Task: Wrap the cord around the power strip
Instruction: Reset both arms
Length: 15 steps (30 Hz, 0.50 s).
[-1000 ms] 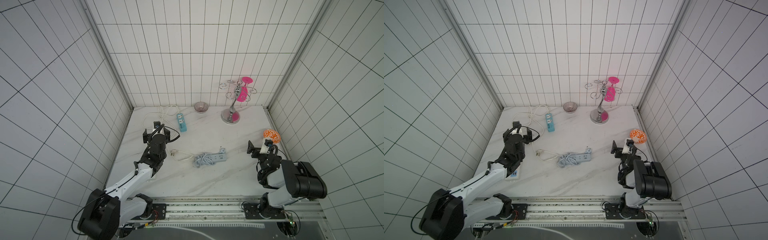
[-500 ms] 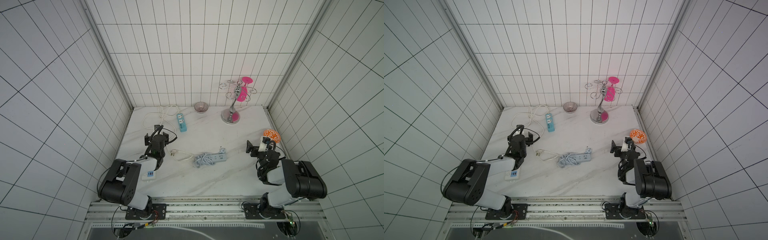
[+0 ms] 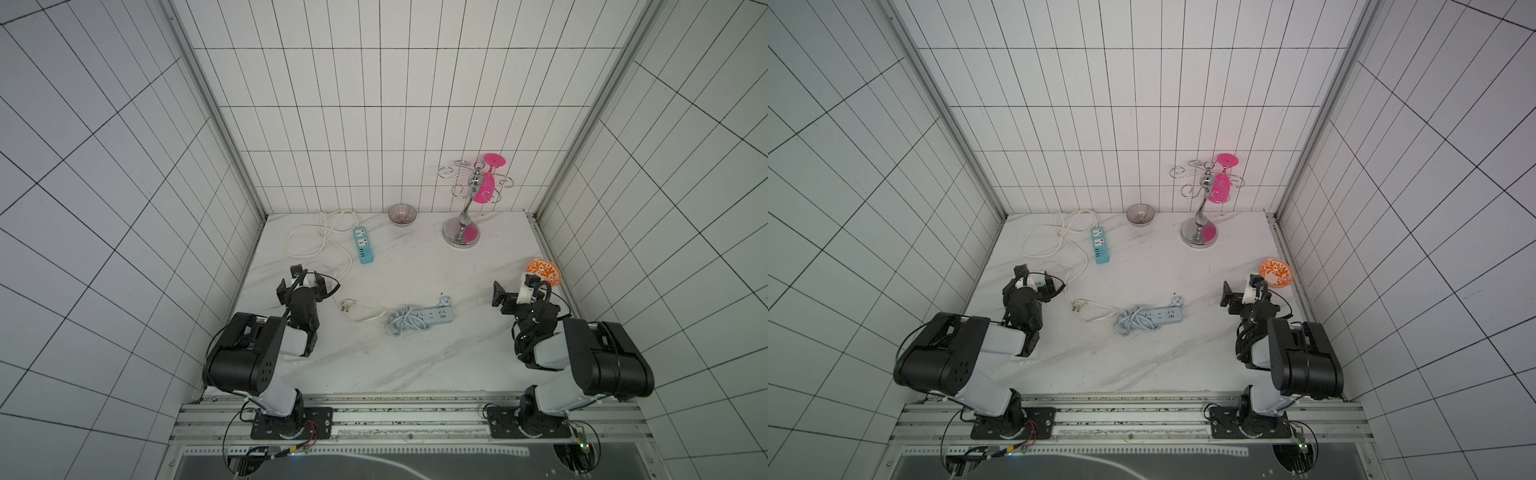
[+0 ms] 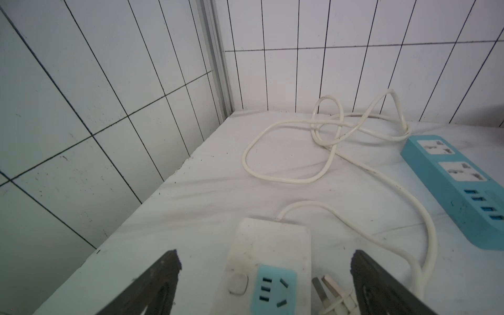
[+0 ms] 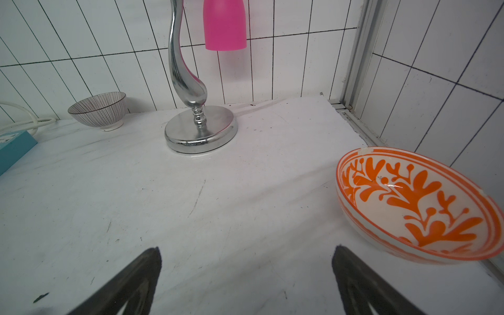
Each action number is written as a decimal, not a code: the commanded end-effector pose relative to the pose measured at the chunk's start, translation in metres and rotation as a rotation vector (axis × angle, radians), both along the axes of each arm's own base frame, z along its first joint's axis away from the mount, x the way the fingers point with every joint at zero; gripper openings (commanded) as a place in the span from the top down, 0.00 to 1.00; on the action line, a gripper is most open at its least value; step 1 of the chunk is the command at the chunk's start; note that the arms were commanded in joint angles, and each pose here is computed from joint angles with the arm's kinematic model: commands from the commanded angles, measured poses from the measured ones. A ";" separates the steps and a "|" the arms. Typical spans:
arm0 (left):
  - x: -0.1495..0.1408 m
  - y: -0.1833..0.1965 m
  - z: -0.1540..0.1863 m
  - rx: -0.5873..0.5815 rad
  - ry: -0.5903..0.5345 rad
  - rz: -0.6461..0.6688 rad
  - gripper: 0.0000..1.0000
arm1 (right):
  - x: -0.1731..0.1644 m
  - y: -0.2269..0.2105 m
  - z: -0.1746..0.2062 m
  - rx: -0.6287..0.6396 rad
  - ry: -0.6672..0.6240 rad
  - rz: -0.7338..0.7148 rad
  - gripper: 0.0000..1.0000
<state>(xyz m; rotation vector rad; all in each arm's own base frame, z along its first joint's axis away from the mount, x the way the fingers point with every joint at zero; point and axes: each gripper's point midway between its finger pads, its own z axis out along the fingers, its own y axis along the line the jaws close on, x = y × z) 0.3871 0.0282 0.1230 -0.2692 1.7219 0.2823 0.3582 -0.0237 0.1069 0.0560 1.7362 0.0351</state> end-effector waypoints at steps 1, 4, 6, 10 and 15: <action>0.001 -0.002 0.008 -0.015 -0.042 -0.004 0.02 | 0.019 -0.004 0.025 -0.030 -0.071 -0.011 0.01; 0.001 -0.003 0.009 -0.006 -0.050 -0.003 0.02 | 0.020 -0.004 0.025 -0.035 -0.067 -0.017 0.01; 0.002 -0.005 0.009 0.002 -0.039 -0.001 0.02 | 0.021 -0.003 0.024 -0.040 -0.058 -0.020 0.01; 0.003 -0.005 0.009 0.001 -0.030 0.004 0.02 | 0.023 -0.002 0.023 -0.048 -0.053 -0.019 0.01; 0.003 -0.005 0.008 -0.001 -0.030 0.005 0.02 | 0.024 0.000 0.022 -0.051 -0.046 -0.017 0.01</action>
